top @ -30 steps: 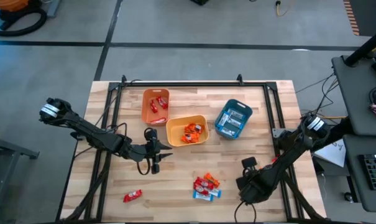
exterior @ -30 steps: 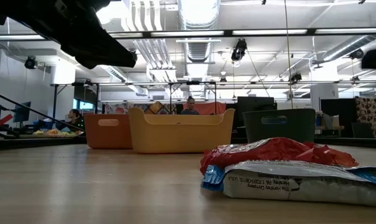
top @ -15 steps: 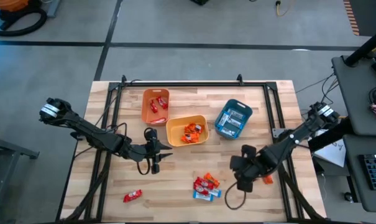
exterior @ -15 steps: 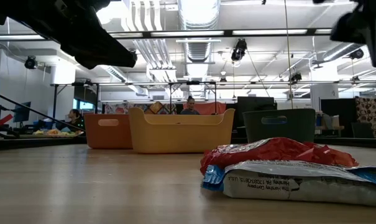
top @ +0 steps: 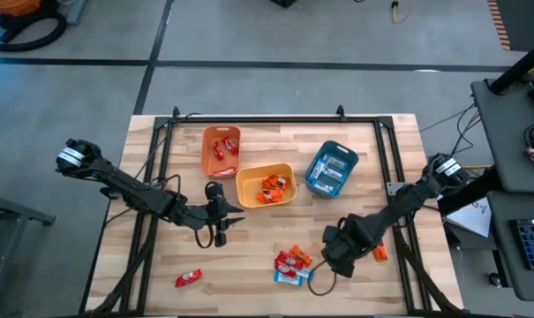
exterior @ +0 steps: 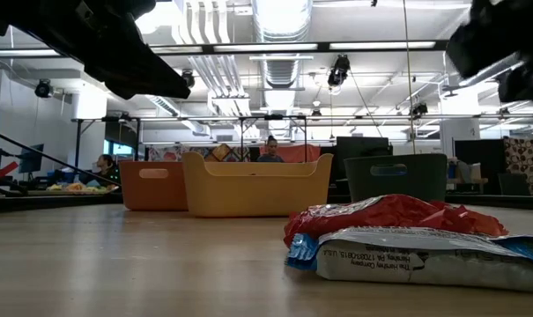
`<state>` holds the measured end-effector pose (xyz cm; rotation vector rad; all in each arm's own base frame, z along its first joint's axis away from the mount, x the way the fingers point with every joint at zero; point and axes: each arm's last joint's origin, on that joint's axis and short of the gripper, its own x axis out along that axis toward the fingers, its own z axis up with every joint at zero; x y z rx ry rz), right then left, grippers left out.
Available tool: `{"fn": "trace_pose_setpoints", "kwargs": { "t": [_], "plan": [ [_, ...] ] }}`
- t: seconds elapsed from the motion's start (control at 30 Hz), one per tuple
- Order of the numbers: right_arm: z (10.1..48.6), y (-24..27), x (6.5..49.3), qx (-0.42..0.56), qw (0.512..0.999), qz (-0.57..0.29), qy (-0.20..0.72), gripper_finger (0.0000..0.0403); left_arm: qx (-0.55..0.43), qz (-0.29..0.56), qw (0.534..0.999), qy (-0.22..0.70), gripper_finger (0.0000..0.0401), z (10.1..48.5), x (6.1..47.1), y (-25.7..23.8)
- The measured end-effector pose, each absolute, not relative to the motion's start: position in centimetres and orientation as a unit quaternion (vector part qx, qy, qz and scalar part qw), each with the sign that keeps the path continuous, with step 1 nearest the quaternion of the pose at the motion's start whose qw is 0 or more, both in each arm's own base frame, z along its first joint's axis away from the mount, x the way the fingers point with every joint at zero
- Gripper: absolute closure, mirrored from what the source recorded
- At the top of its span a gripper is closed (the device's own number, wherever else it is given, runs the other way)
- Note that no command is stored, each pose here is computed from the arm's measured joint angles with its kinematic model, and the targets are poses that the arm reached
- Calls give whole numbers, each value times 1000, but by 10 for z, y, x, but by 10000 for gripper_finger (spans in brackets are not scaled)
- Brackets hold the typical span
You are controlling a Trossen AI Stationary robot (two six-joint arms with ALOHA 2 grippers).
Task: Sort candy
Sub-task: Put the orange chocolate into the yellow bin
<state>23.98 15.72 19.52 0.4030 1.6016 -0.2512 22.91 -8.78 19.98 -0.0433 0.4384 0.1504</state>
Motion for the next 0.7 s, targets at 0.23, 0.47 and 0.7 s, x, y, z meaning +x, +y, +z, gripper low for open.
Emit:
{"fn": "trace_pose_setpoints", "kwargs": {
  "t": [0.23,0.47,0.7],
  "plan": [
    [178,156,247,191,639,-129,734,226,-20,75,973,219,314,199,229,-88],
    [168,159,243,171,620,-91,760,236,-19,75,972,221,314,199,229,-88],
    [155,160,231,105,624,-46,773,225,-19,75,972,223,314,199,229,-88]
  ]
}}
